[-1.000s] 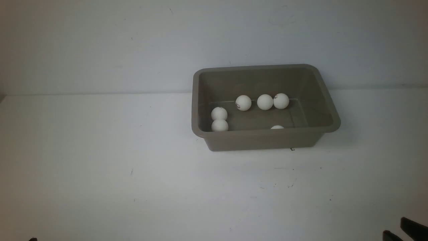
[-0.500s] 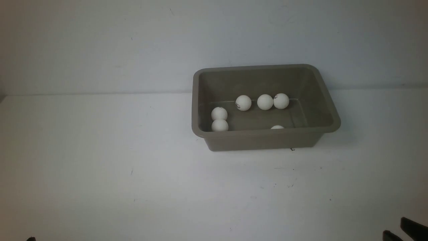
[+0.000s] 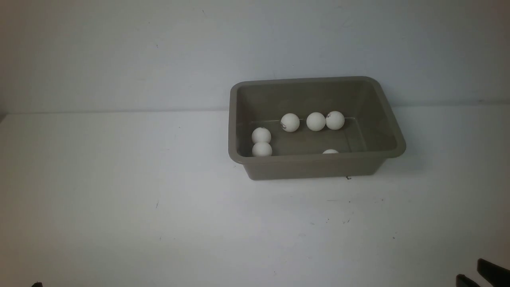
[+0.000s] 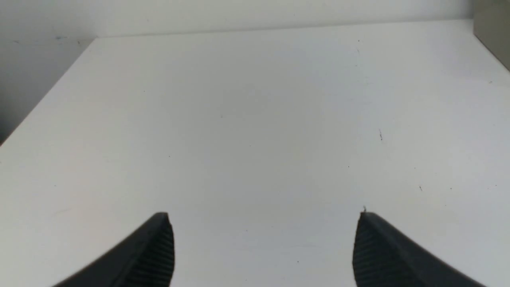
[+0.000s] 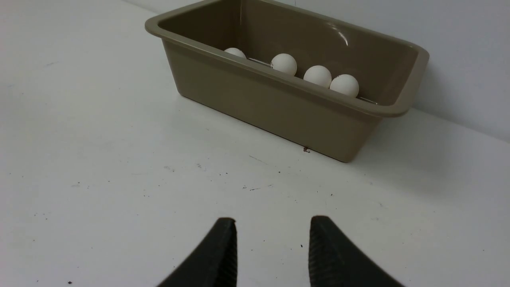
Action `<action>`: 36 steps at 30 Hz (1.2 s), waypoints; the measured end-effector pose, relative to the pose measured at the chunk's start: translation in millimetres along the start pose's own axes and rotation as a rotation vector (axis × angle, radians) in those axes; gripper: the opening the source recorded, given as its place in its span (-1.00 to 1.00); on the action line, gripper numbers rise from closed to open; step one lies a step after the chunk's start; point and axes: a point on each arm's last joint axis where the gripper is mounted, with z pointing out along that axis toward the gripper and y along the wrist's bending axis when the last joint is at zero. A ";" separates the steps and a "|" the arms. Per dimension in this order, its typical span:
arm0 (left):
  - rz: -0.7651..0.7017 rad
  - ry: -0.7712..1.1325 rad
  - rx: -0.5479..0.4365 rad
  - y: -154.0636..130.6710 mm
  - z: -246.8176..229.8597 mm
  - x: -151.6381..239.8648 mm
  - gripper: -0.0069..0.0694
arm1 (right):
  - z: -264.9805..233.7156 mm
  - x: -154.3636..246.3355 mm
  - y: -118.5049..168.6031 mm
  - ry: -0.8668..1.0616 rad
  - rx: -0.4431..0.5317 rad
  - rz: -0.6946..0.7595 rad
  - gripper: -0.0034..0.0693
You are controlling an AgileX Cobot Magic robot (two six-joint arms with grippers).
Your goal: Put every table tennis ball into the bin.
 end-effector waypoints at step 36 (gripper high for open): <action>0.001 0.000 0.000 0.0 0.0 0.0 0.61 | -23.7 -4.8 -28.8 -0.156 0.465 0.210 -0.24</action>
